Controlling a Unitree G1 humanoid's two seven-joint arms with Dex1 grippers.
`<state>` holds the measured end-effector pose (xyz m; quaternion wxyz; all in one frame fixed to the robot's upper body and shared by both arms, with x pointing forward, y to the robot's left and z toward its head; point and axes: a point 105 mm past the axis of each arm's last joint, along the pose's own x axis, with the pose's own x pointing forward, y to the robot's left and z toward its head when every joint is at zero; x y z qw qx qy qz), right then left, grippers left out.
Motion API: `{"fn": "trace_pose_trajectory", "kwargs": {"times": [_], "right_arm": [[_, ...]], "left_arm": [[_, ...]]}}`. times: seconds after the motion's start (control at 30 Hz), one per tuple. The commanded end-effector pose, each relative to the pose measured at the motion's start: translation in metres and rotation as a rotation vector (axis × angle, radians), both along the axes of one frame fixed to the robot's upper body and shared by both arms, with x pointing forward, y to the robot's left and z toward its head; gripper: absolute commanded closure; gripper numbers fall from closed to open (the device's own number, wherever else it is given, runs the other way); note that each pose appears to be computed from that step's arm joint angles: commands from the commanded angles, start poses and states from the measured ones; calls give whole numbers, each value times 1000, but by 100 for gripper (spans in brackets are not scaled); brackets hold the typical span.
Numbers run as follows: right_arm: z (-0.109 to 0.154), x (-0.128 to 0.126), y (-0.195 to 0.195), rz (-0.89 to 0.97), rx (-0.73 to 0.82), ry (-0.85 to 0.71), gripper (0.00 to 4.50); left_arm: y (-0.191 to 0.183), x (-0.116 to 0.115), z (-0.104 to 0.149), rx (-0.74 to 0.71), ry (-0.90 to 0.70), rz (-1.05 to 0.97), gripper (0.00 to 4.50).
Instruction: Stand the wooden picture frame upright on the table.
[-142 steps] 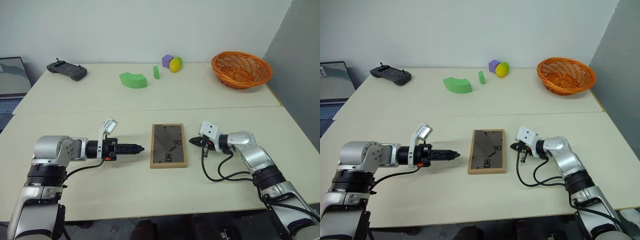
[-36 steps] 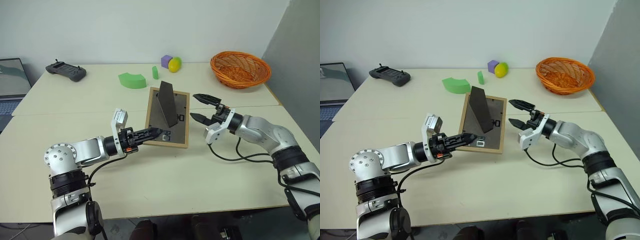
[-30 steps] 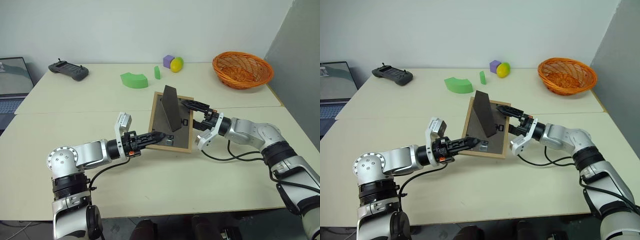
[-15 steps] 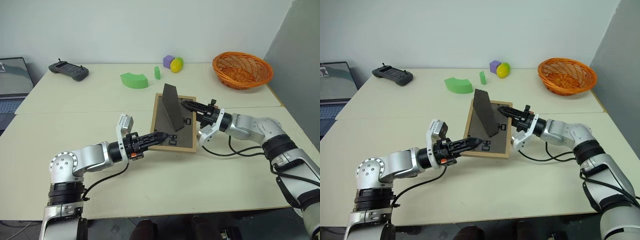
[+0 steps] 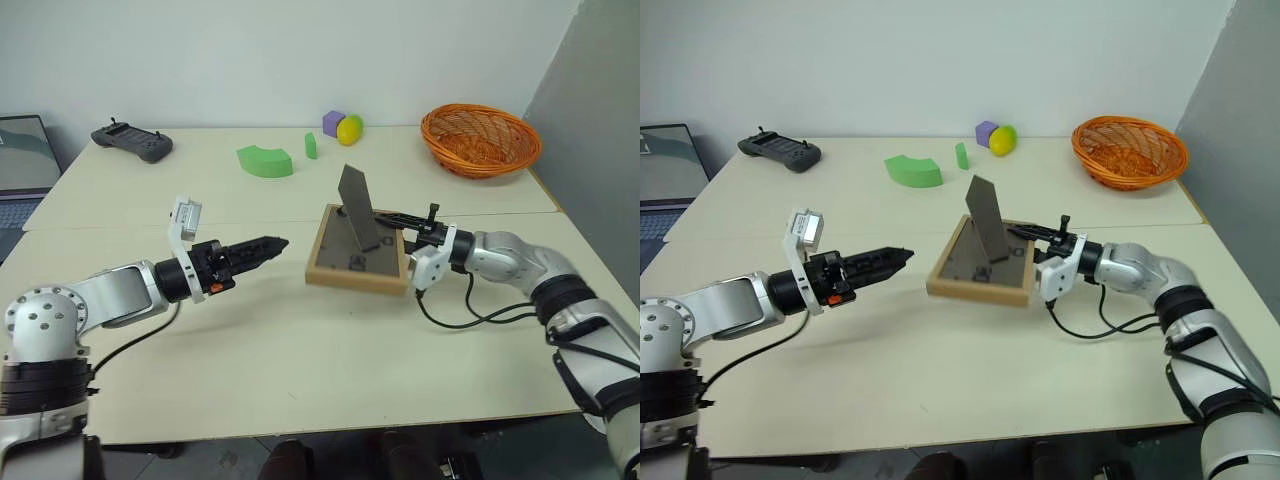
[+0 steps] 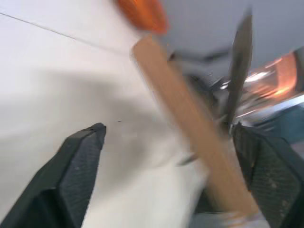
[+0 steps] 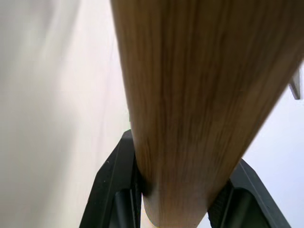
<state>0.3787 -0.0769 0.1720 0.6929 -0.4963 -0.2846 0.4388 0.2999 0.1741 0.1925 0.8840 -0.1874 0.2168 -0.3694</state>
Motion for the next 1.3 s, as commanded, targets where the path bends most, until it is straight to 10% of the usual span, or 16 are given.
{"fn": "trace_pose_trajectory", "kwargs": {"times": [0.03,0.33,0.9,1.3], "right_arm": [[26,4,8,67,190,369,321],[17,7,37,148,419,1218,321],[-56,13,37,-5,334,1315,321],[-71,12,-6,-128,328,1222,21]], "left_arm": [[-8,7,19,215,-272,10,0],[-21,1,31,251,-492,35,0],[-34,2,0,334,-497,0,0],[-19,17,-14,374,-474,8,0]]}}
